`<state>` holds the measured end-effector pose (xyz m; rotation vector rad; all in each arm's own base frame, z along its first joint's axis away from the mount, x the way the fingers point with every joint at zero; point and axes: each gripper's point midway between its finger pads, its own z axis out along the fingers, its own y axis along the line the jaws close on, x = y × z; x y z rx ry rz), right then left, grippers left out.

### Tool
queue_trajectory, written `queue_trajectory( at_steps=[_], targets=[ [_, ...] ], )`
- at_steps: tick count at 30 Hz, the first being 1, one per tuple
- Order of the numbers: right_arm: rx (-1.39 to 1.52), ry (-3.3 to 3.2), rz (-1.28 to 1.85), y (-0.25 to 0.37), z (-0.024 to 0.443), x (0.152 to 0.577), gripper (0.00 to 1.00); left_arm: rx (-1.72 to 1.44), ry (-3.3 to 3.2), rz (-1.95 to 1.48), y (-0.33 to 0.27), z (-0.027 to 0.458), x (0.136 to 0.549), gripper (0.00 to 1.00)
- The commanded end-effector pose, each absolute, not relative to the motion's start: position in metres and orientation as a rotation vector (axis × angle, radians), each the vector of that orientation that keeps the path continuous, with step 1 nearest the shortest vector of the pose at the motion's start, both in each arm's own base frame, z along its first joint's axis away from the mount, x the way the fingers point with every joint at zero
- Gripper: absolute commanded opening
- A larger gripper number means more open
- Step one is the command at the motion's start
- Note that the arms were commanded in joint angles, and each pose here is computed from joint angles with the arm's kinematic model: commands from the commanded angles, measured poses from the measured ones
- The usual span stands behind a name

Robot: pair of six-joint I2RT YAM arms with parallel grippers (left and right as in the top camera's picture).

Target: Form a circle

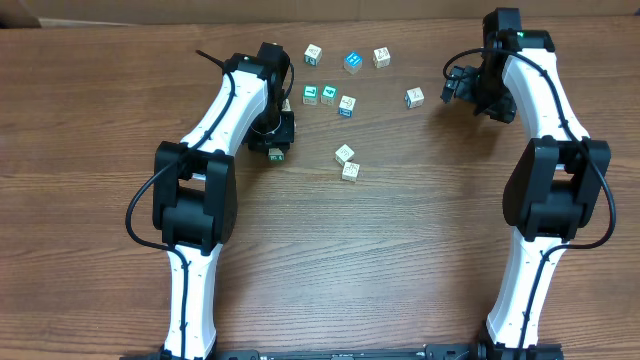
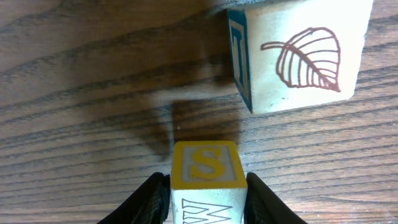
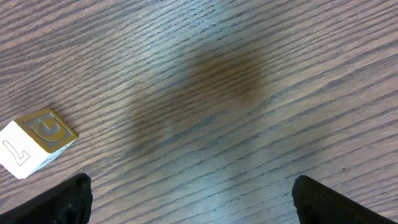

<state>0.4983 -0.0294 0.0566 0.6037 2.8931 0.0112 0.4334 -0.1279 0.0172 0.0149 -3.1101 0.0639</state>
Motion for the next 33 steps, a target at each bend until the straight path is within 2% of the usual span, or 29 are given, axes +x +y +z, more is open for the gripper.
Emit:
queue_trajectory(
  at_steps=[1,33],
  targets=[
    [0.601,2.844,0.020,-0.030,0.075,0.505,1.00,-0.017,-3.103,0.068,-0.132,0.016,0.431,0.35],
    [0.601,2.845,0.020,-0.030,0.075,0.505,1.00,-0.015,-3.057,0.048,-0.129,0.017,0.419,0.30]
  ],
)
